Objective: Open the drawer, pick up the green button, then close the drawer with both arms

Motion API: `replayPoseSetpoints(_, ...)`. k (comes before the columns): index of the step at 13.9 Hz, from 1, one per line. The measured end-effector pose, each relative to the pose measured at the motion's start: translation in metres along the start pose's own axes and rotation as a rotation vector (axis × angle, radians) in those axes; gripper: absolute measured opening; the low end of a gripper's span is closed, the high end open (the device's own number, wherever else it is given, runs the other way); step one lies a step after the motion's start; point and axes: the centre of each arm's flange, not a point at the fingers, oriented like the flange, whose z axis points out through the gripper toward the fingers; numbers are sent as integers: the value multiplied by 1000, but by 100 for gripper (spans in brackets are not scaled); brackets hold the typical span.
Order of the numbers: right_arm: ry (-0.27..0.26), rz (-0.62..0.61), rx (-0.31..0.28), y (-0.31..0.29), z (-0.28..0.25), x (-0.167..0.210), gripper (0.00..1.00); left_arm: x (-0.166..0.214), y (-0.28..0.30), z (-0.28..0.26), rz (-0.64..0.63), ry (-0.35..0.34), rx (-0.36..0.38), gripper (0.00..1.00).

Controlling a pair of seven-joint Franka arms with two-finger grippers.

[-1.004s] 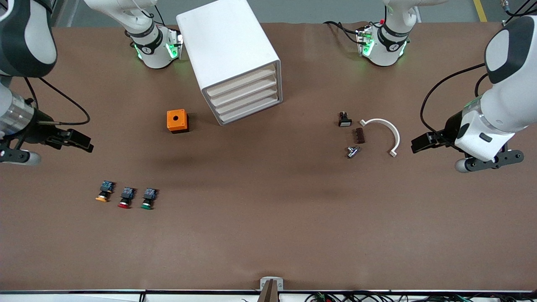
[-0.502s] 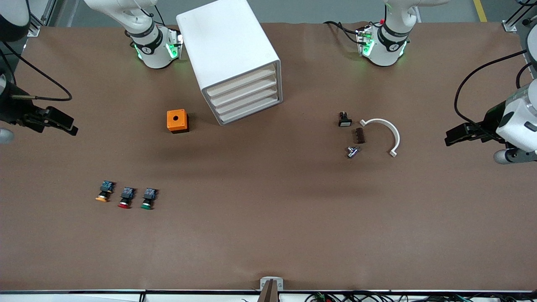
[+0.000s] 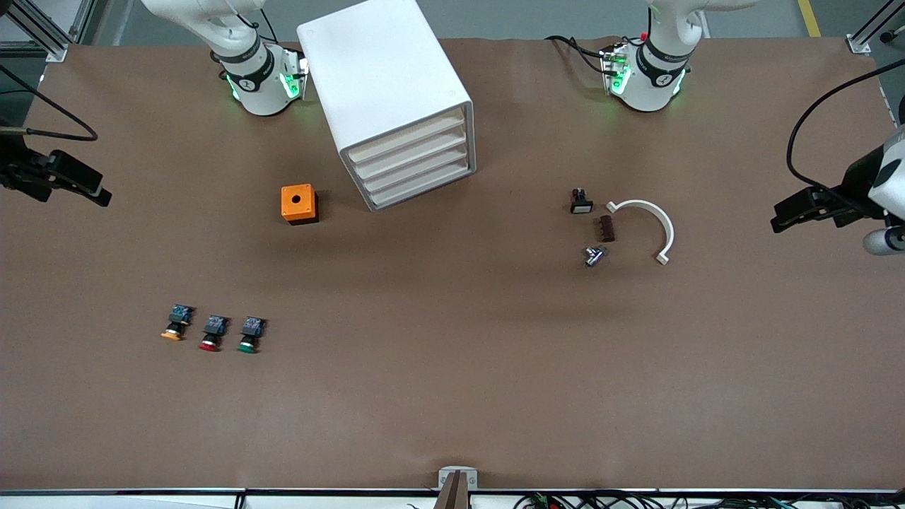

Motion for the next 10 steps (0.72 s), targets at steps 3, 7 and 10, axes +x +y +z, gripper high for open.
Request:
replayPoseSetpoints(3, 2, 1, 0, 0, -1, 0, 100, -9, -1, -15, 1, 17, -2, 100)
replayPoseSetpoints(7, 2, 2, -1, 0, -1, 0, 100, -12, 4, -12, 9, -4, 0, 100)
replayPoseSetpoints(10, 2, 2, -1, 0, -1, 0, 100, -12, 4, -12, 9, -4, 0, 100)
